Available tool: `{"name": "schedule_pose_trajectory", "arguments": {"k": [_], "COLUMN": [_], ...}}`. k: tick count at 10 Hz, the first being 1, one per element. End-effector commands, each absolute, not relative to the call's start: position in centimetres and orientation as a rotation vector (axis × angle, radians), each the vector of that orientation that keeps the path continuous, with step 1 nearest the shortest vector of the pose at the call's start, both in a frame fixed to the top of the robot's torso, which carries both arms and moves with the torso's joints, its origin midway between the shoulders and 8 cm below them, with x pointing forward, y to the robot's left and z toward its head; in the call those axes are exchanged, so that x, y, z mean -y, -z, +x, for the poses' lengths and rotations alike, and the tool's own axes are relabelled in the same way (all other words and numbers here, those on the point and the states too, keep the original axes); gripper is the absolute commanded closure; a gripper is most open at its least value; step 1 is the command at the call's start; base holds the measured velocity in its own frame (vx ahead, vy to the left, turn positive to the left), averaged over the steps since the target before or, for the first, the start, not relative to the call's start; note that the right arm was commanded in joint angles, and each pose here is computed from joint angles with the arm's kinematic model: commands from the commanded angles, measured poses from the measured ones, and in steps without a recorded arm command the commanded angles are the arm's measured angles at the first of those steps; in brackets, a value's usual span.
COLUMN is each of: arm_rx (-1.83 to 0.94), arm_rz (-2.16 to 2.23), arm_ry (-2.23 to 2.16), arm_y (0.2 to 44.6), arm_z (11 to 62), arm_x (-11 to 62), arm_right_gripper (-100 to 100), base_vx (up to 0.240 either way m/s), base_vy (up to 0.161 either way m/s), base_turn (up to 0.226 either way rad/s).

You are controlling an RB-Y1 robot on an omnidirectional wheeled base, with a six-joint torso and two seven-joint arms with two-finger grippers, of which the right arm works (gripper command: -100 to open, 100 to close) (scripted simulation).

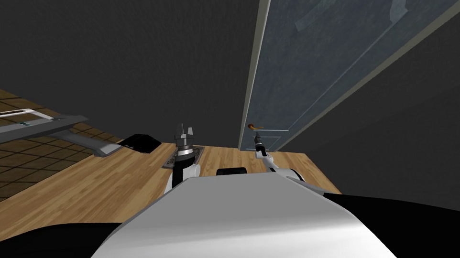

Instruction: Pull the door open

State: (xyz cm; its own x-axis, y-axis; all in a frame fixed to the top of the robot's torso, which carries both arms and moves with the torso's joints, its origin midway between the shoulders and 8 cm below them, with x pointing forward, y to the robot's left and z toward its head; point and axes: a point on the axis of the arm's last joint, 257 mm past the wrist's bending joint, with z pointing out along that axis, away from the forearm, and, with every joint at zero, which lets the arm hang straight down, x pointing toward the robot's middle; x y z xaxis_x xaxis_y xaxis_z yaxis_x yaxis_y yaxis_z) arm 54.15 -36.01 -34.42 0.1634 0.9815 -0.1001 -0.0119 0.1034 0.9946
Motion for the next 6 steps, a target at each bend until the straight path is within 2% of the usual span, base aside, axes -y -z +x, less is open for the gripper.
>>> {"name": "schedule_pose_trajectory", "arguments": {"k": [1,3,5,6], "arm_rx": [-1.130,-1.131,-1.108,-1.112], "arm_rz": [1.206,1.208,1.219,1.224], "arm_ry": [-1.014,-1.013,-0.994,-0.991], "arm_y": [35.0,35.1,35.1,35.4], "arm_z": [54.1,54.2,53.1,53.0], "arm_x": [36.2,36.2,38.9,38.9], "arm_right_gripper": [-100,-100,-100,-100], "base_vx": [0.066,0.041,0.128,0.102], "base_vy": [-0.069,-0.055,0.009,0.009], "base_turn": [0.108,0.060,0.148,-0.010]}}
